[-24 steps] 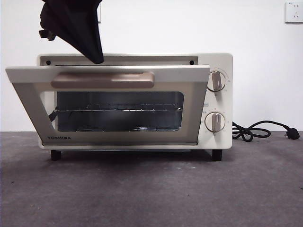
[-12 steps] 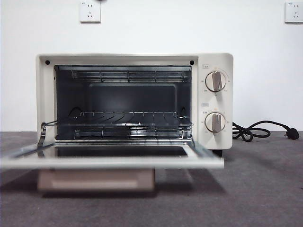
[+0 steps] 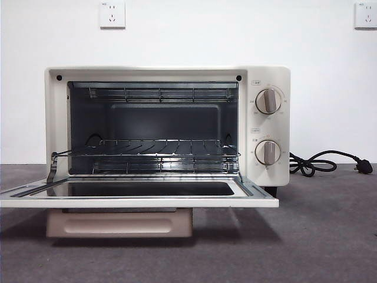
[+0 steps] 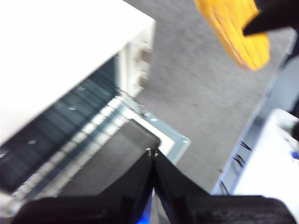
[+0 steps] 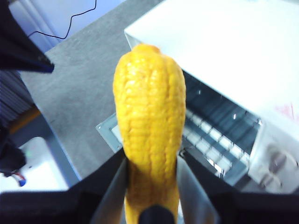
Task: Take the corn from the table,put the corn in the oven
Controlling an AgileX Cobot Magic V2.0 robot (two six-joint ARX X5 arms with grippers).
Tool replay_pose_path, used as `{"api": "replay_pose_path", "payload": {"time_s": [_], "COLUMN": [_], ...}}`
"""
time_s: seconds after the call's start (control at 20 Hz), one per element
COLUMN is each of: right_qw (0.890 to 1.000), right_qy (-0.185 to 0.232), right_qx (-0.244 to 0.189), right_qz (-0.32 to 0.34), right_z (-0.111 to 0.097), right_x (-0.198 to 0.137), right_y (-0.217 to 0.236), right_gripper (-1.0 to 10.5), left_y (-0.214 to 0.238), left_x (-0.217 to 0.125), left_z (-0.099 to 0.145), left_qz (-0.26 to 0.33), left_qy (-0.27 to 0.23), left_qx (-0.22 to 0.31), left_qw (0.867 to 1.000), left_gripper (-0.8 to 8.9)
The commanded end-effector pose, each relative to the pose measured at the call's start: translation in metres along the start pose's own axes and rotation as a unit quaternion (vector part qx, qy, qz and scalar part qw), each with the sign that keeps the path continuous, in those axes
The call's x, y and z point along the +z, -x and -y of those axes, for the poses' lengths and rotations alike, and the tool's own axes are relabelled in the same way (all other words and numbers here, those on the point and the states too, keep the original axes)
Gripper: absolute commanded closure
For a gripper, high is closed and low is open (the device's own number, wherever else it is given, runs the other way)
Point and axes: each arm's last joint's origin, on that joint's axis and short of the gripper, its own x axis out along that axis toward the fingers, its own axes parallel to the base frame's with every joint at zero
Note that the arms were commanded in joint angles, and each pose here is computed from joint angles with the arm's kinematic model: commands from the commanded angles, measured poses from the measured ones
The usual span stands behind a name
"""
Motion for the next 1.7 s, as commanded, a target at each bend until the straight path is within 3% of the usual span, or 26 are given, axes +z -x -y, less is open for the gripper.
{"api": "replay_pose_path", "payload": {"time_s": [0.05,0.5,0.9,1.7], "right_qw": [0.999,0.987,0.964,0.910], "right_qy": [0.030,0.136,0.226,0.341], "right_qx": [-0.012,-0.082,-0.136,-0.219], "right_qz": [0.014,0.001,-0.037,-0.093], "right_z": [-0.019,-0.066,-0.100,-0.113], "right_x": [0.005,0.006,-0.005,-0.036], "right_y": [-0.008,-0.048,-0.103,-0.213], "right_gripper": [9.6,9.6,9.6,9.6], "left_y": [0.008,0.039,0.069,0.111], "left_x": [-0.002,-0.009,-0.019,-0.044], "left_z": [0.001,0.004,0.007,0.012], "left_qz": [0.015,0.060,0.098,0.138], "left_qy": [0.009,0.014,0.020,0.036], "left_qx": [0.027,0.076,0.142,0.217], "left_qw": [0.999,0.995,0.985,0.966], "left_gripper": [8.19,8.19,8.19,8.19]}}
